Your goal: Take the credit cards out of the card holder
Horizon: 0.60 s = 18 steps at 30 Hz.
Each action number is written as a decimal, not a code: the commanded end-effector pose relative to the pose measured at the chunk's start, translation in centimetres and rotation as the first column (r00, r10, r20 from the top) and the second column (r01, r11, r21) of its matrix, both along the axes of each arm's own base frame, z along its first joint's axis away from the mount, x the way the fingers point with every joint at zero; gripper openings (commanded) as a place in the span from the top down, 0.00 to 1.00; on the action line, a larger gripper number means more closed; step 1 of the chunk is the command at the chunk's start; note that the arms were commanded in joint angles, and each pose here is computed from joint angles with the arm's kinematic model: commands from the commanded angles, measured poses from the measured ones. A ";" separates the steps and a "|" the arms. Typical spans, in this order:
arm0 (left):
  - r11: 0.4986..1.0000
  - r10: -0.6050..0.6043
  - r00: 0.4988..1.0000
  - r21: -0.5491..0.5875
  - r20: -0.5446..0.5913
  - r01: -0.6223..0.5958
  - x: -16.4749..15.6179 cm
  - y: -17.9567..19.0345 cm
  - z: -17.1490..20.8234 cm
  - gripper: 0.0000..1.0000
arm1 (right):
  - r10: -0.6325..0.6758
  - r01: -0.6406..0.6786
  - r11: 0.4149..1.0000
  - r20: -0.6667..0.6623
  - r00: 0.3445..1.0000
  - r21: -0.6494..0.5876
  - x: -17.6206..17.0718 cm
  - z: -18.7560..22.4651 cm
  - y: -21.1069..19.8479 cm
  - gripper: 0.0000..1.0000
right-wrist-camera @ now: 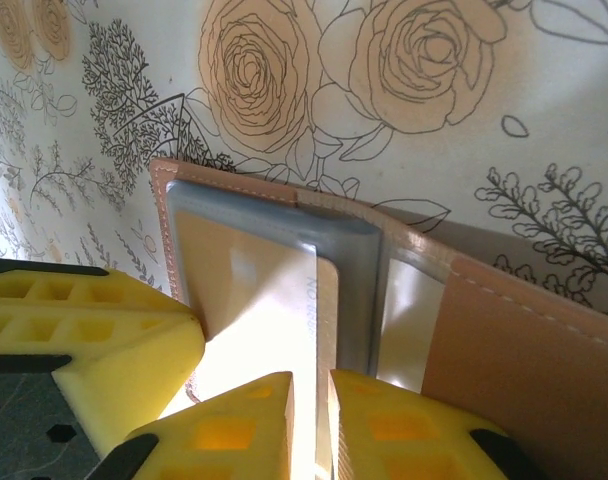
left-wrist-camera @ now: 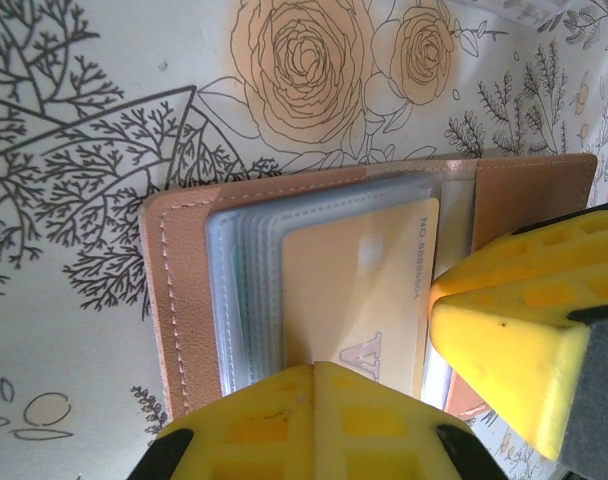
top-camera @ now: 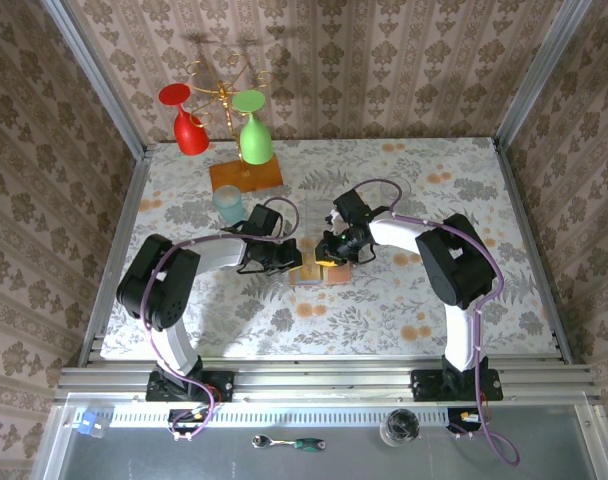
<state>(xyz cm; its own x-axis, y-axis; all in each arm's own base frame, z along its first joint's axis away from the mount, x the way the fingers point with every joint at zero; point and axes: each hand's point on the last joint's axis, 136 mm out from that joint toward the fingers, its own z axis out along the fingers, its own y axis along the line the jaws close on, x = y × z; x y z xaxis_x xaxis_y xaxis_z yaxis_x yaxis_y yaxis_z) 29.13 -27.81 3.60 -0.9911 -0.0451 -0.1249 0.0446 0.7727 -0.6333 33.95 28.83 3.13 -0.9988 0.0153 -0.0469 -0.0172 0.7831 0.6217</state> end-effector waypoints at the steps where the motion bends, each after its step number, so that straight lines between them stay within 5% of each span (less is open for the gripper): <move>1: 0.999 0.001 1.000 0.049 -0.026 0.000 -0.4 0.9 -1.1 1.00 | 0.010 -0.009 1.000 -0.047 0.999 0.020 -0.9 -1.0 0.3 0.84; 9: 0.999 0.003 1.000 0.051 -0.030 -0.001 -0.4 1.0 -1.3 1.00 | 0.011 -0.009 0.999 -0.057 0.998 0.038 -1.0 -1.1 0.5 0.89; 18: 1.000 0.003 1.000 0.022 0.020 -0.003 0.2 0.7 0.8 1.00 | -0.015 0.015 1.000 -0.009 1.000 0.018 -0.6 0.7 -0.1 0.80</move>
<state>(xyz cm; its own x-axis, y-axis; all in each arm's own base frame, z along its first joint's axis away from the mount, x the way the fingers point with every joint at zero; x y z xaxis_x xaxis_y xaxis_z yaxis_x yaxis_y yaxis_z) 29.27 -27.61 3.69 -0.9907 -0.0514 -0.1264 0.0405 0.7739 -0.6321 33.98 28.94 3.11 -0.9989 0.0262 -0.0385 -0.0044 0.7689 0.6393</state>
